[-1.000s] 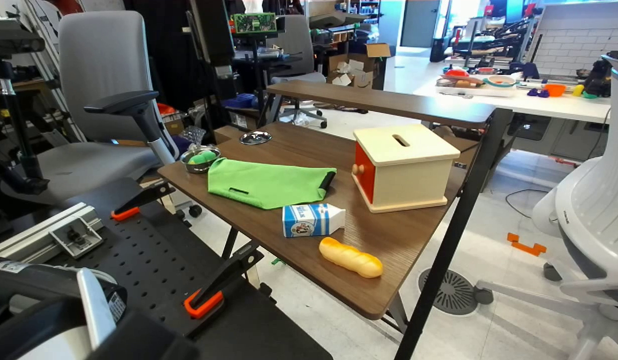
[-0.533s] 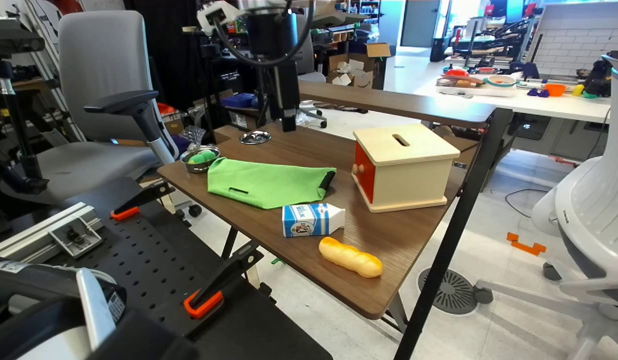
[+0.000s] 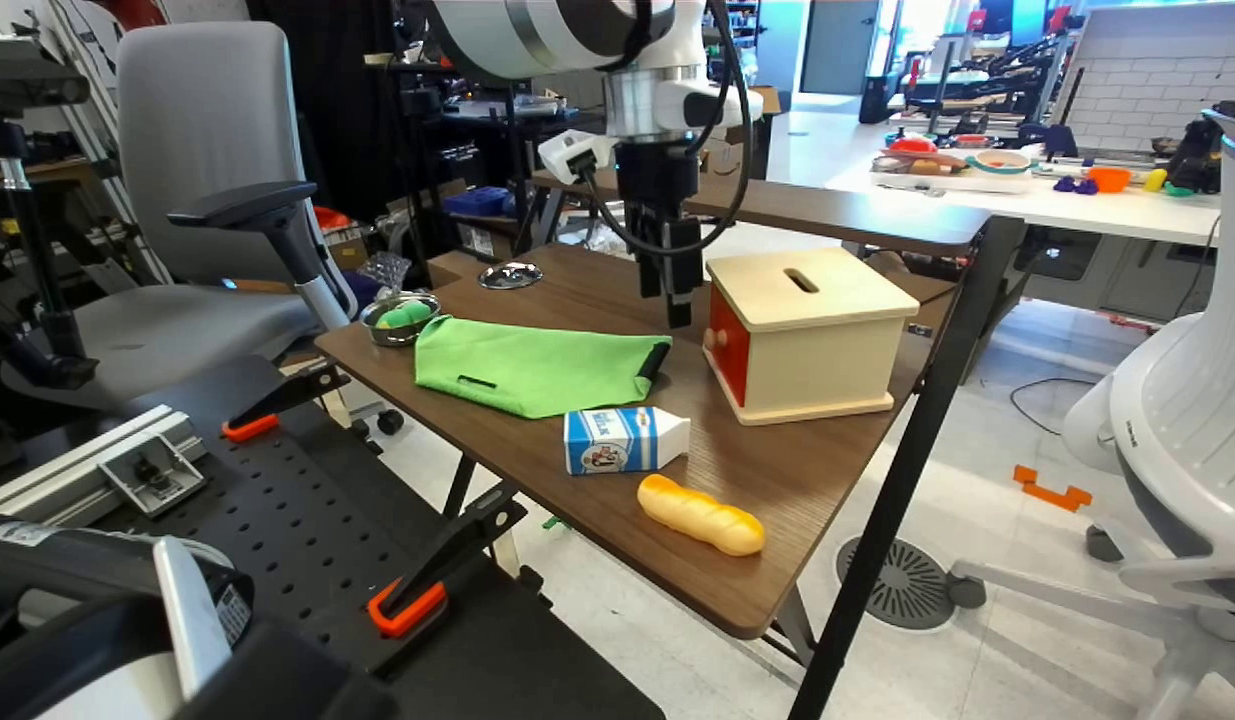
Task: Open the chest drawer and put the orange object inside
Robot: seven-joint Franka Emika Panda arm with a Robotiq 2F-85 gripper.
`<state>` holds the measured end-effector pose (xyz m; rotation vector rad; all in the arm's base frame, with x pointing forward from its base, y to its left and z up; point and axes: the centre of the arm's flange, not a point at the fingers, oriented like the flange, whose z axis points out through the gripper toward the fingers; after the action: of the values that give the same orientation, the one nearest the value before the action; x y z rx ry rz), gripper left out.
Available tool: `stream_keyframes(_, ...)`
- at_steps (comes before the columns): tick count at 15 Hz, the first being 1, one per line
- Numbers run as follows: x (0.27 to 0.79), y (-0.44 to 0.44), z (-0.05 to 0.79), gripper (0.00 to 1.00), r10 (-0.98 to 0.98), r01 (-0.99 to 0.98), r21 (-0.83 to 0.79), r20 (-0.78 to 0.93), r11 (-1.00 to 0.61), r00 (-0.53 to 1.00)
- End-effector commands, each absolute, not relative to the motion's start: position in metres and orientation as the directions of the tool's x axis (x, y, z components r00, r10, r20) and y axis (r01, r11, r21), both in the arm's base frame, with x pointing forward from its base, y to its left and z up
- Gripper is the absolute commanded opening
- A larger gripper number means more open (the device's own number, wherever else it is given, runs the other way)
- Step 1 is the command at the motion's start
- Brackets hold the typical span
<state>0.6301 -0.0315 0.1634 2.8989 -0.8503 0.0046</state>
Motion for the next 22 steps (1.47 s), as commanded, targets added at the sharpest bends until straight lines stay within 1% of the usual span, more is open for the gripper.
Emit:
stream_keyframes(1,0.654,-0.05,0.162,1.0,-0.585,-0.587,0.095,0.053,-0.804,0.809)
stream_keyframes(7,0.643,-0.08,0.162,1.0,-0.676,-0.683,0.09,0.095,-0.725,0.73)
stream_keyframes(22,0.631,-0.081,0.142,1.0,-0.759,-0.767,0.107,0.11,-0.633,0.642)
